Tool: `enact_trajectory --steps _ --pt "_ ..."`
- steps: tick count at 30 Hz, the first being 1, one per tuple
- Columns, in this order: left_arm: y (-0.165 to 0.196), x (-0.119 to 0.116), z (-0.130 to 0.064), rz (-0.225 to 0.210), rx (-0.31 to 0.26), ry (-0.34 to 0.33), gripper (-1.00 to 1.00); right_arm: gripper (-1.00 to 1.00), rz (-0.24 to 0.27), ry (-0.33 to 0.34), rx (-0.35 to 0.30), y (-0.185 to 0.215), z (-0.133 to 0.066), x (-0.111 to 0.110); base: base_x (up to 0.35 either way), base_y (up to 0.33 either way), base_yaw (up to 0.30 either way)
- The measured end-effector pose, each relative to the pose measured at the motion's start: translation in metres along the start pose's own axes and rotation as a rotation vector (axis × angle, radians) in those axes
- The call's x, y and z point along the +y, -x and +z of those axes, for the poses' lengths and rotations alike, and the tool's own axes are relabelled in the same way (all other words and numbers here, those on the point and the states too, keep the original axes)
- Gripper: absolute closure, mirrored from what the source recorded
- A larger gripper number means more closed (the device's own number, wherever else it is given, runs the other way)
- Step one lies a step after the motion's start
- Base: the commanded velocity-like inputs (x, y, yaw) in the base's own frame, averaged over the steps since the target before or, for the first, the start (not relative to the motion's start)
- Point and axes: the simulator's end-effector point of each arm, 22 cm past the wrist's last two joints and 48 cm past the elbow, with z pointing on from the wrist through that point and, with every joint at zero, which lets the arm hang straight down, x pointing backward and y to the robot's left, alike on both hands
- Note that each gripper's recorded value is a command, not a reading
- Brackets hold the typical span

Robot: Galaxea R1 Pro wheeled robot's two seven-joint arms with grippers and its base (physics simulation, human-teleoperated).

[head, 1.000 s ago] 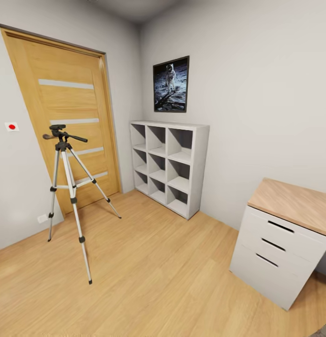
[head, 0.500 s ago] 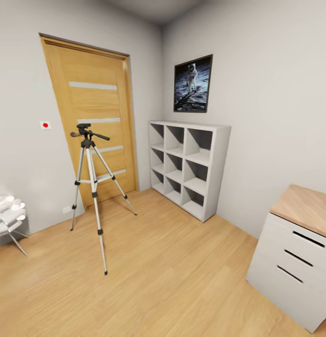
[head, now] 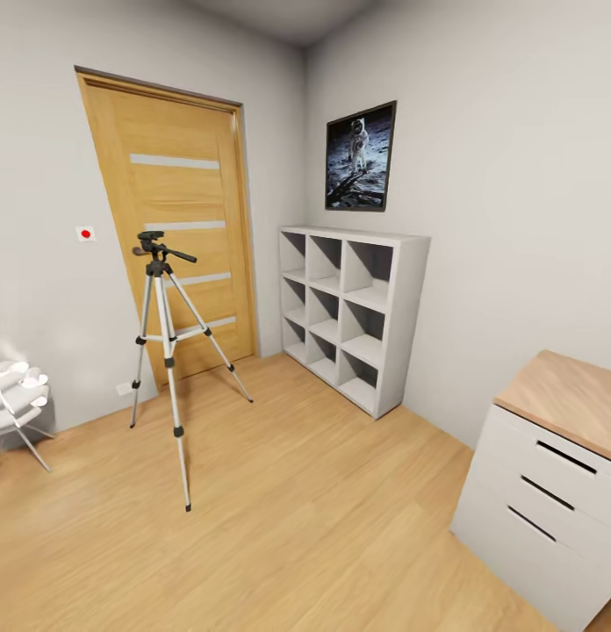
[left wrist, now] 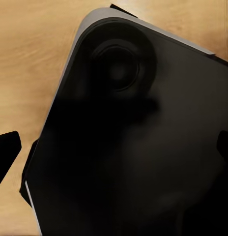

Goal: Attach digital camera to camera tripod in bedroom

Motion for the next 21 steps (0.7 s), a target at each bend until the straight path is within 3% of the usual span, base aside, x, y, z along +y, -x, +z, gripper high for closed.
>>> enact_trajectory --steps 12,21 --pt "0.0000 -0.0010 0.0000 0.006 -0.001 -0.002 -1.00 -1.00 0.001 0.000 0.000 0.0000 0.0000 0.0001 0.000 -0.269 0.000" --pt "0.0005 0.0001 0.0000 0.004 -0.002 0.000 -1.00 -1.00 0.000 0.002 0.000 0.0000 0.0000 0.0012 0.000 -0.065 0.000"
